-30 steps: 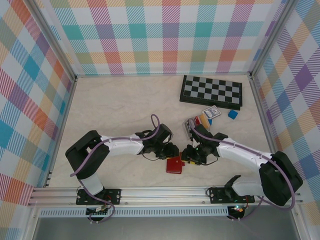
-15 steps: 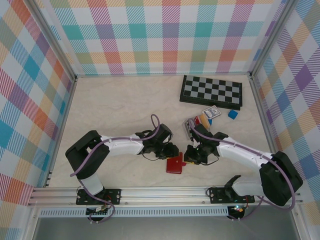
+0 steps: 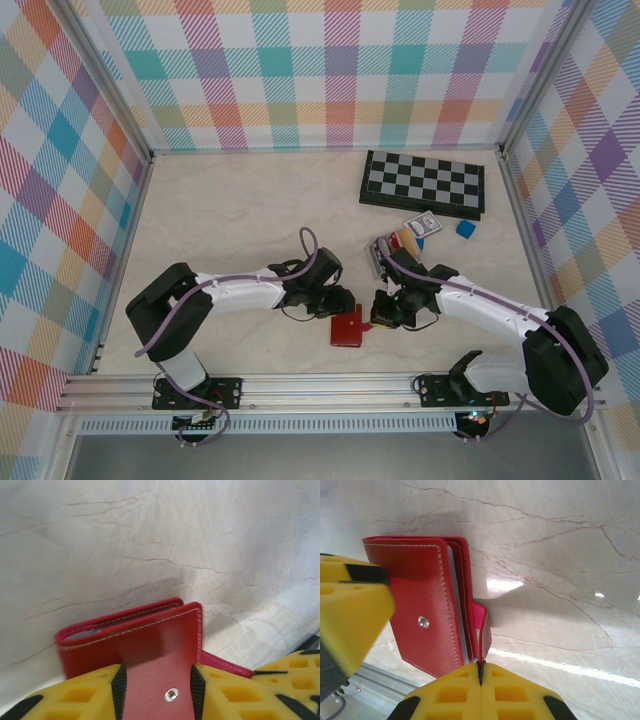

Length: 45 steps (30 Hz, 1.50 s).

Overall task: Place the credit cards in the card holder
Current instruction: Close the button on the card holder.

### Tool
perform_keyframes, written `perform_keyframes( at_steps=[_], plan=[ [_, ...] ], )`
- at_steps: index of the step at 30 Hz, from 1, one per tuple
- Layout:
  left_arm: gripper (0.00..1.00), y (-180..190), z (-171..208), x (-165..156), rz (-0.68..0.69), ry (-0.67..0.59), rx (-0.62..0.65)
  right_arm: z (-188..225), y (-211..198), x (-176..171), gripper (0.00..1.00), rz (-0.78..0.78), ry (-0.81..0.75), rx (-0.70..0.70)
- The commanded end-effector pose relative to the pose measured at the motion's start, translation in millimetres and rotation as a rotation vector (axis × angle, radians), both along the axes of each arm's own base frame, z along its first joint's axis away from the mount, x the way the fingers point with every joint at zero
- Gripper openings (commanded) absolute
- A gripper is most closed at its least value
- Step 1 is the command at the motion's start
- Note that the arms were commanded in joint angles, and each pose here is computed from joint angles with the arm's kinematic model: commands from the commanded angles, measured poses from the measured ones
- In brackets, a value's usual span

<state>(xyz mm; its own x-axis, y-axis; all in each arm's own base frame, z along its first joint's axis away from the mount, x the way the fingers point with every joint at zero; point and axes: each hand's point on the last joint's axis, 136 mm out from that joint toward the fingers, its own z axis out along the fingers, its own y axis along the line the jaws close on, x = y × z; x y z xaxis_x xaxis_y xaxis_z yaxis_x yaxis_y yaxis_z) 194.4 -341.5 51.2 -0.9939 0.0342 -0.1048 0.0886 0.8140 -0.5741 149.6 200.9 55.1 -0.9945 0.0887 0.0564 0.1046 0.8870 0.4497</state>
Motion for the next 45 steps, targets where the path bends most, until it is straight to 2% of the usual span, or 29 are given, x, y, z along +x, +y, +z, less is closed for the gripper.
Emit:
perform_keyframes(
  at_steps=[1,6,10,14,21,25,45],
  plan=[
    [0.48,23.5,16.7,-4.0,-0.013,-0.066,0.096,7.5,3.8,5.4,0.01,0.009,-0.029,0.007],
    [0.51,39.6,1.4,-18.9,-0.048,-0.029,0.145,6.7,3.1,5.5,0.01,0.014,-0.026,-0.004],
    [0.51,27.0,-7.1,-28.5,-0.090,0.019,0.097,7.1,3.7,5.9,0.02,0.014,-0.025,-0.003],
    [0.49,19.4,-16.5,-30.9,-0.113,0.030,0.121,9.8,7.0,7.4,0.02,0.019,-0.028,0.010],
    [0.34,12.2,-35.8,-30.3,-0.108,0.045,0.164,20.6,29.0,10.4,0.02,0.047,-0.027,0.127],
    [0.32,10.4,-39.0,-29.1,-0.092,0.047,0.162,20.0,41.0,12.7,0.03,0.053,-0.005,0.175],
    [0.29,5.3,-32.6,-22.8,-0.065,0.020,0.130,-15.6,33.8,14.7,0.00,0.014,0.087,-0.012]
  ],
)
